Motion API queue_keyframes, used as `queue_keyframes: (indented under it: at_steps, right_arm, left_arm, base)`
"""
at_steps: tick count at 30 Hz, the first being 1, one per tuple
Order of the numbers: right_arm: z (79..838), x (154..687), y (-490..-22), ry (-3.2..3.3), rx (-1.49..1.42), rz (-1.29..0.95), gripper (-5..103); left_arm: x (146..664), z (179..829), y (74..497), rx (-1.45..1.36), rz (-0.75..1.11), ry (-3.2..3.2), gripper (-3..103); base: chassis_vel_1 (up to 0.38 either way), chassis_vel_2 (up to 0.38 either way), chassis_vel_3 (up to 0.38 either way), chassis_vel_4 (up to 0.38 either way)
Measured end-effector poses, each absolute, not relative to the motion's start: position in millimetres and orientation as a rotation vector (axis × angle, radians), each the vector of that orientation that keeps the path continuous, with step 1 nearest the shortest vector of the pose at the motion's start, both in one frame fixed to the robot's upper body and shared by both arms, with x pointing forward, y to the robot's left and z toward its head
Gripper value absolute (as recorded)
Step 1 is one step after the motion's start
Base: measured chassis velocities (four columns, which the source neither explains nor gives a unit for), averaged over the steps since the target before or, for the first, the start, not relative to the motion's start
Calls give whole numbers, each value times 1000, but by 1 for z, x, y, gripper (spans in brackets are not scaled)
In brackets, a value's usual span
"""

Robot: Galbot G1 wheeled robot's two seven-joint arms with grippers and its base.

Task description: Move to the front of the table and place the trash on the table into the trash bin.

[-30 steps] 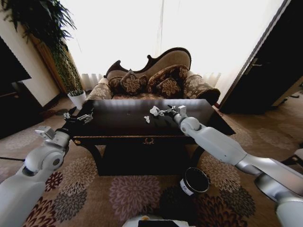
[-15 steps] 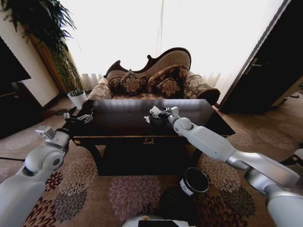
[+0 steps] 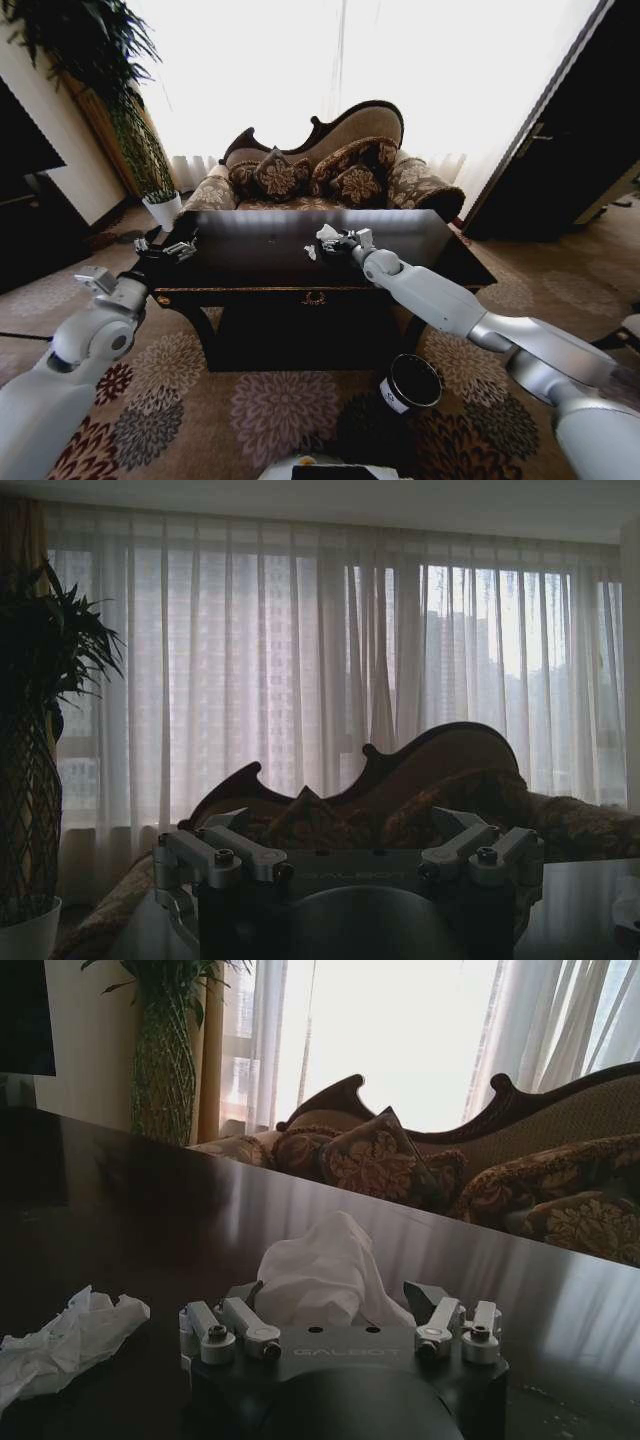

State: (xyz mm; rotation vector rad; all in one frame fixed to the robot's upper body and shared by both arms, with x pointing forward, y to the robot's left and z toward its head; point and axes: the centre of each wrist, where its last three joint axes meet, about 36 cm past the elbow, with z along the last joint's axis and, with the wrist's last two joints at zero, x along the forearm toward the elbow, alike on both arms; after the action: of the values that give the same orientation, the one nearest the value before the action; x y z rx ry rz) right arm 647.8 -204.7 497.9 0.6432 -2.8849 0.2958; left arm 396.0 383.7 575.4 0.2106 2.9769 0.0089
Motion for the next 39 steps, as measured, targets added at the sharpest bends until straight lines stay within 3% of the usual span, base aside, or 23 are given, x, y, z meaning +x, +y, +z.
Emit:
queue_keyframes:
  at_steps: [3,6,17,19,20,21,39]
  right_arm:
    - [496,647,-203,-2884,644,300,74]
    - [490,646,-200,-2880,646,303,57]
    - [491,647,-203,-2886,635,300,25]
    - [492,647,-204,-2888,633,300,14]
    - [493,647,-205,-2890,632,298,14]
    - [494,646,-205,-2894,631,296,4]
    - [519,615,-218,-2993,569,179,1]
  left_arm:
    - [396,575,384,211,9,2977,100]
    - [396,575,384,211,9,2977,100]
    - [396,575,384,211,9,2977,100]
    - [396,575,384,211,9,2977,100]
    - [396,575,384,211,9,2977,100]
    - [396,575,384,211,9,2977,100]
    - [396,575,384,211,9,2977,100]
  base:
    - [0,0,0,0]
    - [0,0,0,0]
    - [0,0,0,0]
    - [0,0,0,0]
    - [0,0,0,0]
    - [0,0,0,0]
    - [0,0,0,0]
